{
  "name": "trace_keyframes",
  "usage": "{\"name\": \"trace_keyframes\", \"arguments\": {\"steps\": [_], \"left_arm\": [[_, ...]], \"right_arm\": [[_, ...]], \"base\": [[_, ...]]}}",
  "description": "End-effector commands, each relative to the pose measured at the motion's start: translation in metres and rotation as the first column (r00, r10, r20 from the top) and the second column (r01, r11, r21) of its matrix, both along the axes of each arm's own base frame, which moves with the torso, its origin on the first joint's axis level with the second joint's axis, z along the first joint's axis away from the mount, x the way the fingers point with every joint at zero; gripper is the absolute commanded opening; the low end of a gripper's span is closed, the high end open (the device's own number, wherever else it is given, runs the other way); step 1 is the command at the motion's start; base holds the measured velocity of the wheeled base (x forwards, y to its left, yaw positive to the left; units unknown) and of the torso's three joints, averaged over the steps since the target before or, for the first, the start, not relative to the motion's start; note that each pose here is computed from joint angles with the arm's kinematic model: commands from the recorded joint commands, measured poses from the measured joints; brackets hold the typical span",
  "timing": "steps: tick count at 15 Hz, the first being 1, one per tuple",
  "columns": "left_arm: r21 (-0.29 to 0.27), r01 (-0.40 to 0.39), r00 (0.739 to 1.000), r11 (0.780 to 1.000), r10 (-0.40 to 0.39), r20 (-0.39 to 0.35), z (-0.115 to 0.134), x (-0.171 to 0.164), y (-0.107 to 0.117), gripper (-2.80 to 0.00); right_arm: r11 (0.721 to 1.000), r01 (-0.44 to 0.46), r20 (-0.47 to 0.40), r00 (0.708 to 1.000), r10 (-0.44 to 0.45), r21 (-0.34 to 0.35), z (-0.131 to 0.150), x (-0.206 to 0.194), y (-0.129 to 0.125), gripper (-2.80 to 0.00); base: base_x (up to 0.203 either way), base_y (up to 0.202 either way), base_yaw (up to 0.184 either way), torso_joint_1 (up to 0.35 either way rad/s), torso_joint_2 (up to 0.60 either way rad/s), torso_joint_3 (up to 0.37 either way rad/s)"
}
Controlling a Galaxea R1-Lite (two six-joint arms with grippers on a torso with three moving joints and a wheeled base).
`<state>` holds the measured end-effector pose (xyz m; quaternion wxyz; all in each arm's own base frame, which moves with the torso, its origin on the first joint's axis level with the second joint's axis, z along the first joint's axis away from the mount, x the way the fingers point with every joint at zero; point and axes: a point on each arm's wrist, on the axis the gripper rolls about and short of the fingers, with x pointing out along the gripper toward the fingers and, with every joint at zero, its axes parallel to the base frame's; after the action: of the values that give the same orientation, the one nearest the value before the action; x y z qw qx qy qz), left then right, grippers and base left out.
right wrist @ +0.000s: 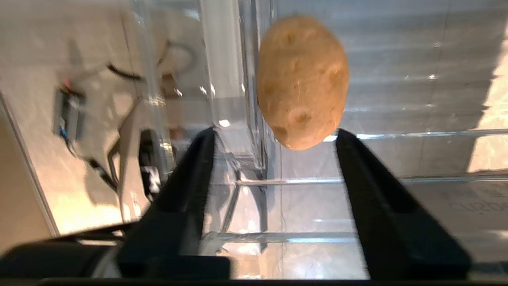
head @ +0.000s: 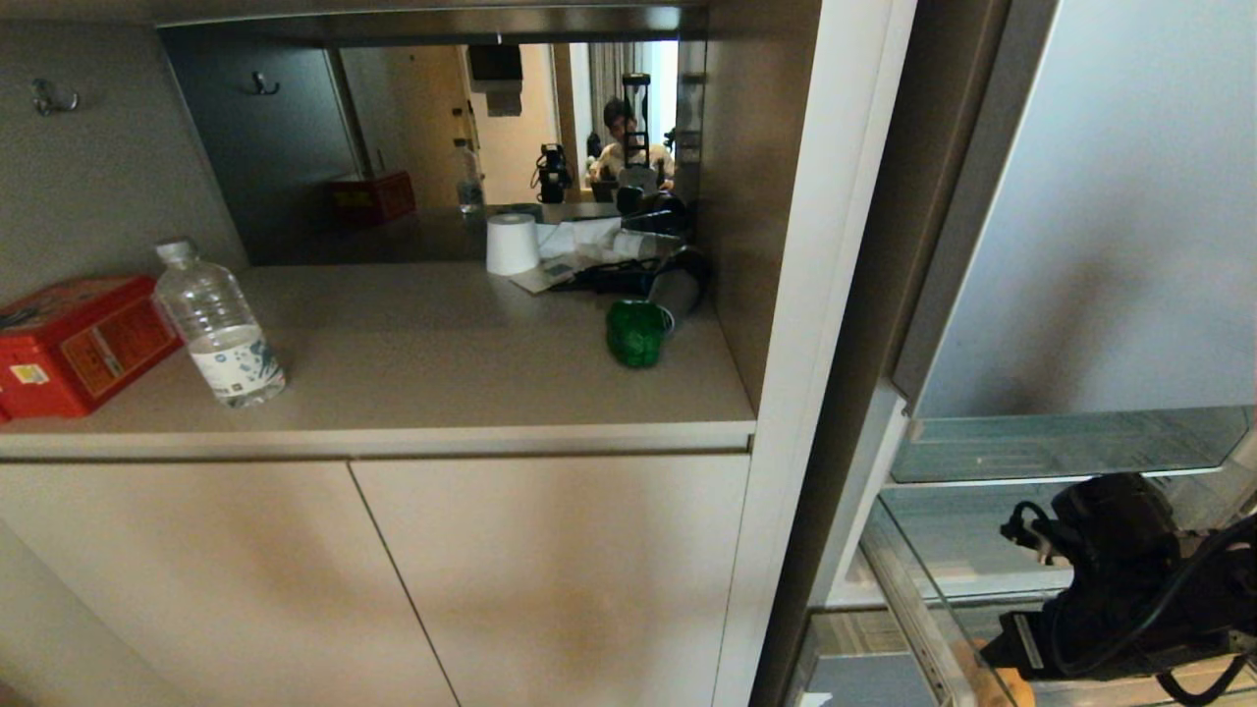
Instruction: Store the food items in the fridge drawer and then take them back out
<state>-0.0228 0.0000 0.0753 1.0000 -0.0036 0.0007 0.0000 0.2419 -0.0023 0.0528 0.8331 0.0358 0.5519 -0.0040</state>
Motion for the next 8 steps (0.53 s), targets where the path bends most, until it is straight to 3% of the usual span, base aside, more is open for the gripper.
{"name": "trace_keyframes", "arguments": {"steps": [1,8], "left_arm": [[0.000,0.000,1.000,1.000,0.000,0.000,0.000,0.000,0.000,-2.80],[0.000,0.000,1.000,1.000,0.000,0.000,0.000,0.000,0.000,-2.80]], "right_arm": [[1.000,-0.003,-0.048,0.999,0.003,0.003,-0.012,0.003,-0.002,0.00],[0.999,0.037,-0.039,0.999,-0.037,-0.005,-0.039,0.011,-0.021,0.00]], "base": [[0.000,0.000,0.000,0.000,0.00,0.000],[0.000,0.000,0.000,0.000,0.00,0.000]]}}
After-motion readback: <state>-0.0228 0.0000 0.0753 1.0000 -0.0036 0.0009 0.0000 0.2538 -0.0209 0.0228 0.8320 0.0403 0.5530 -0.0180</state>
